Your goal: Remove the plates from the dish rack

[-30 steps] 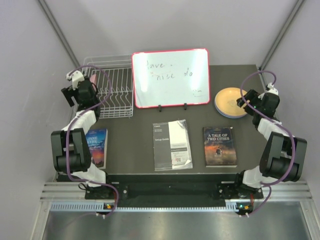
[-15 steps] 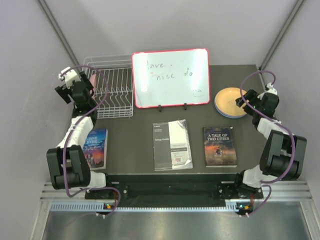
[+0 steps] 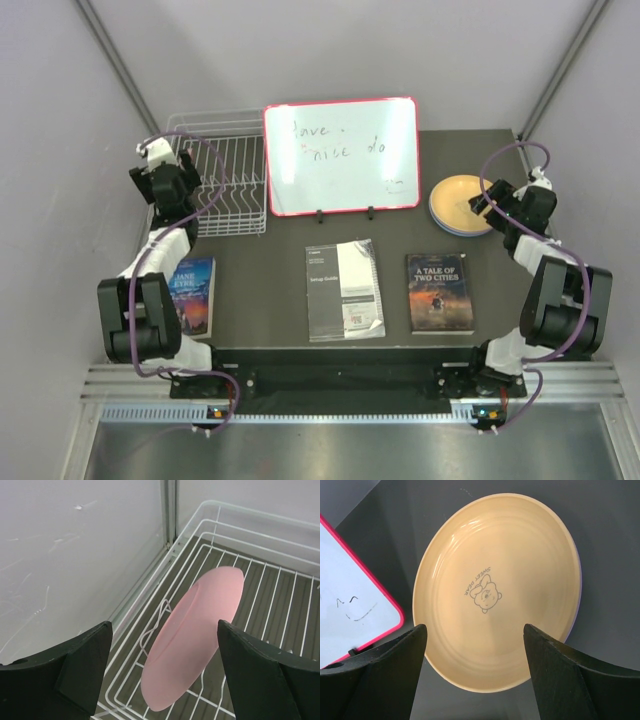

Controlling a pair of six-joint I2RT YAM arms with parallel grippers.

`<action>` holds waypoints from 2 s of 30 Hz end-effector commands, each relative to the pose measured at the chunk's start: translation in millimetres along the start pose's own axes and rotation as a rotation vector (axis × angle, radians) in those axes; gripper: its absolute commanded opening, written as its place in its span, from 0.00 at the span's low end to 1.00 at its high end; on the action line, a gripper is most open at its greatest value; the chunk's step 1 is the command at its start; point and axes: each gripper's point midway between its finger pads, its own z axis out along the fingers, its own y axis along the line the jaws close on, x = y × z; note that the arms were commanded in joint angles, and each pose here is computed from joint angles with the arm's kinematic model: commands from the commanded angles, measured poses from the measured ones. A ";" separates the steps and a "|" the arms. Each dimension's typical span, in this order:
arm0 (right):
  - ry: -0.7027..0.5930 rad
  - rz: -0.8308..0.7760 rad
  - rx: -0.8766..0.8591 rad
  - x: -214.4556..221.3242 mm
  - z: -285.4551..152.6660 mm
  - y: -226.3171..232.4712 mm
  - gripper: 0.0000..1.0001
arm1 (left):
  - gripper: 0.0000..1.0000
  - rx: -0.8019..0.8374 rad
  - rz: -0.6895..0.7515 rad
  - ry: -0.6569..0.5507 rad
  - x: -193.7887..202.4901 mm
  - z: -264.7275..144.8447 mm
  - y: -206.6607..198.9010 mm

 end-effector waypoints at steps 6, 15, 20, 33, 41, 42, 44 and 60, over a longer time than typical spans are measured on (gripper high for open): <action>-0.052 -0.005 -0.043 -20.1 4.7 10.0 0.78 | 0.88 0.028 0.055 0.046 22.5 10.2 -6.2; -0.038 0.006 -0.060 -16.4 9.8 11.4 0.78 | 0.84 0.107 0.051 0.006 7.6 2.9 -19.3; -0.040 0.005 -0.062 -17.2 9.6 11.9 0.78 | 0.85 0.161 -0.016 -0.080 -29.0 -15.9 -23.6; -0.030 0.009 -0.072 -14.5 11.4 12.7 0.78 | 0.84 0.269 0.032 0.017 -6.0 -15.4 -44.0; -0.028 0.009 -0.073 -14.4 11.8 12.2 0.78 | 0.84 0.256 0.094 0.067 15.4 -7.6 -42.6; -0.029 0.009 -0.077 -14.9 12.0 13.5 0.78 | 0.84 0.215 0.103 0.071 17.3 -5.0 -35.6; -0.028 0.011 -0.076 -14.9 12.5 12.9 0.78 | 0.83 0.165 0.111 0.083 22.5 0.3 -28.4; -0.022 0.013 -0.068 -12.4 12.7 10.7 0.78 | 0.02 -0.085 0.157 -0.002 15.2 1.7 -11.3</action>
